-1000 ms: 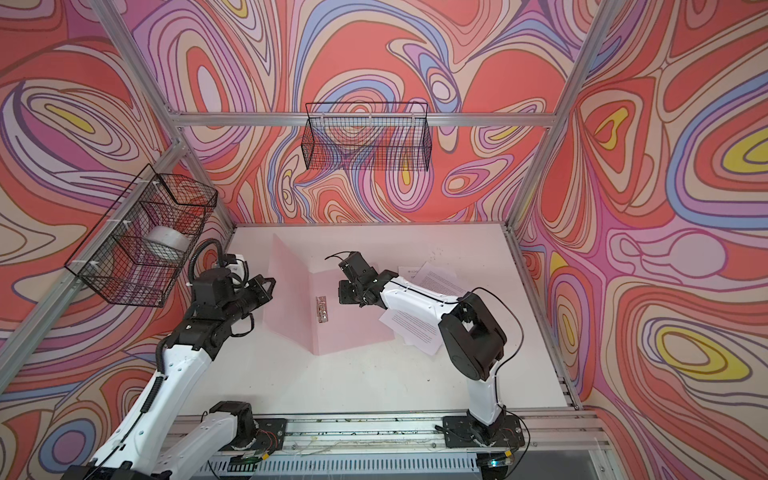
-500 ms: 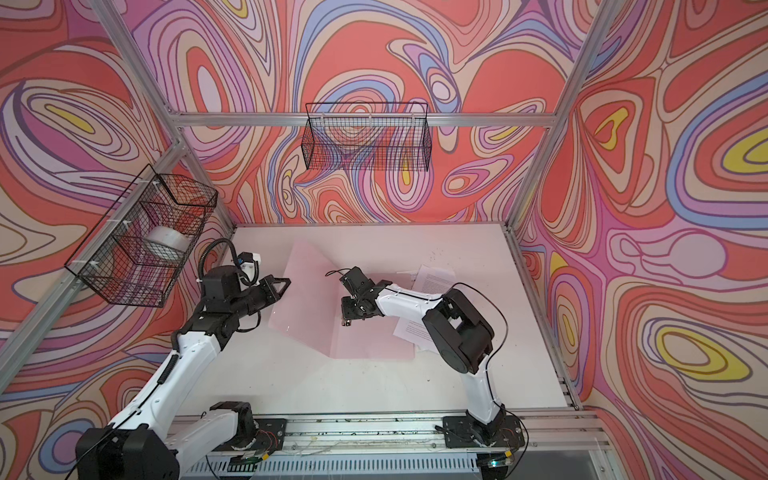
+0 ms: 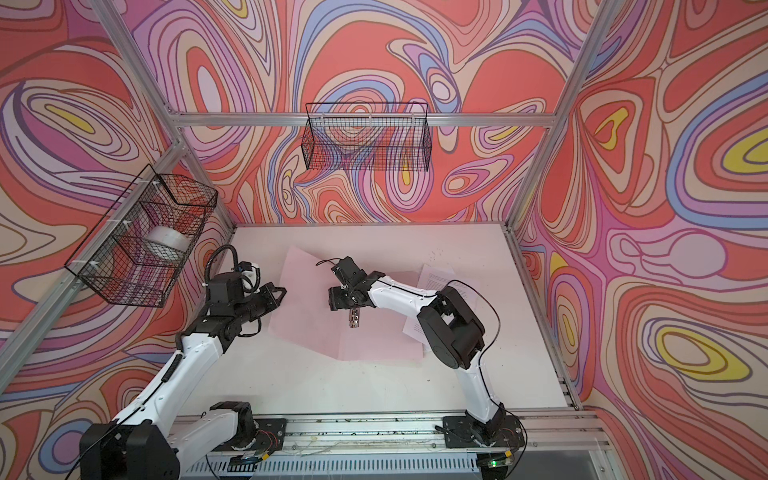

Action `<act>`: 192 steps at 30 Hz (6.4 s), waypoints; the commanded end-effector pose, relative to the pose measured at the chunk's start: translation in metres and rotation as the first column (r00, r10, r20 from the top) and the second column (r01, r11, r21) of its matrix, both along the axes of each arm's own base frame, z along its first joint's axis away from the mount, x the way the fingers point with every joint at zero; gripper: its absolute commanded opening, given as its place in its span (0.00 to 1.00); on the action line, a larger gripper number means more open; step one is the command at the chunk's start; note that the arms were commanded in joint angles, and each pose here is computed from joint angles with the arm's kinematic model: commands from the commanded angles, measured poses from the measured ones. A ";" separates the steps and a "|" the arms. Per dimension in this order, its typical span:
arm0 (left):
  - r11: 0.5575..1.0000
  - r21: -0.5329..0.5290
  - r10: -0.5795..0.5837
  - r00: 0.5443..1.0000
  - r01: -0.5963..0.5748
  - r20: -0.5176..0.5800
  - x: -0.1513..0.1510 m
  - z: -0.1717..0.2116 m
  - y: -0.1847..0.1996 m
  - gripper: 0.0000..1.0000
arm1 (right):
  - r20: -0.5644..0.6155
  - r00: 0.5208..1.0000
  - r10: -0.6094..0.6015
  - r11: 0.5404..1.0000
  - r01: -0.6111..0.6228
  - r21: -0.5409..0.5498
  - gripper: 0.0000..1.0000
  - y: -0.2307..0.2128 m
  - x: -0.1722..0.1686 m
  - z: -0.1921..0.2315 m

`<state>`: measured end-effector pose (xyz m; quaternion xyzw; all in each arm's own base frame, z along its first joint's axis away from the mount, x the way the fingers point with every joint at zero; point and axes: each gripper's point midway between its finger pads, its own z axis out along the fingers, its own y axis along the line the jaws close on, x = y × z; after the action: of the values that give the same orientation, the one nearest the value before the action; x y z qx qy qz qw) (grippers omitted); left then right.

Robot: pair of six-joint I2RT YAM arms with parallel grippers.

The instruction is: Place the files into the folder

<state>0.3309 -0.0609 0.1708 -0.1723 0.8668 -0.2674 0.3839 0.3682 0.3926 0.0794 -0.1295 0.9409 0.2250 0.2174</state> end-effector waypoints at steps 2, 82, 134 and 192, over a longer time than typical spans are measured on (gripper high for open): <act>0.997 0.061 0.053 0.997 -0.049 -0.053 -0.007 -0.015 0.013 0.00 | 0.047 0.999 0.007 0.992 -0.001 -0.122 0.74 -0.004 0.008 -0.010; 0.849 0.400 0.467 0.844 -0.344 -0.264 0.053 -0.092 0.087 0.46 | -0.156 0.984 -0.087 0.992 0.071 -0.106 0.63 -0.005 -0.050 -0.072; 0.821 -0.170 -0.543 0.838 0.544 0.057 0.107 -0.055 -0.373 0.45 | -0.074 0.612 -0.788 0.615 0.787 -0.049 0.55 -0.388 -0.088 0.026; 0.794 -0.276 -0.567 0.824 0.542 -0.014 0.107 -0.120 -0.368 0.43 | -0.276 0.553 -0.786 0.546 0.830 0.108 0.35 -0.407 -0.070 -0.048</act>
<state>0.4299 -0.4247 0.0465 0.0297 0.8633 -0.4558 0.2147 0.2947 -0.0164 0.0271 0.3670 0.8824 0.2007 0.2154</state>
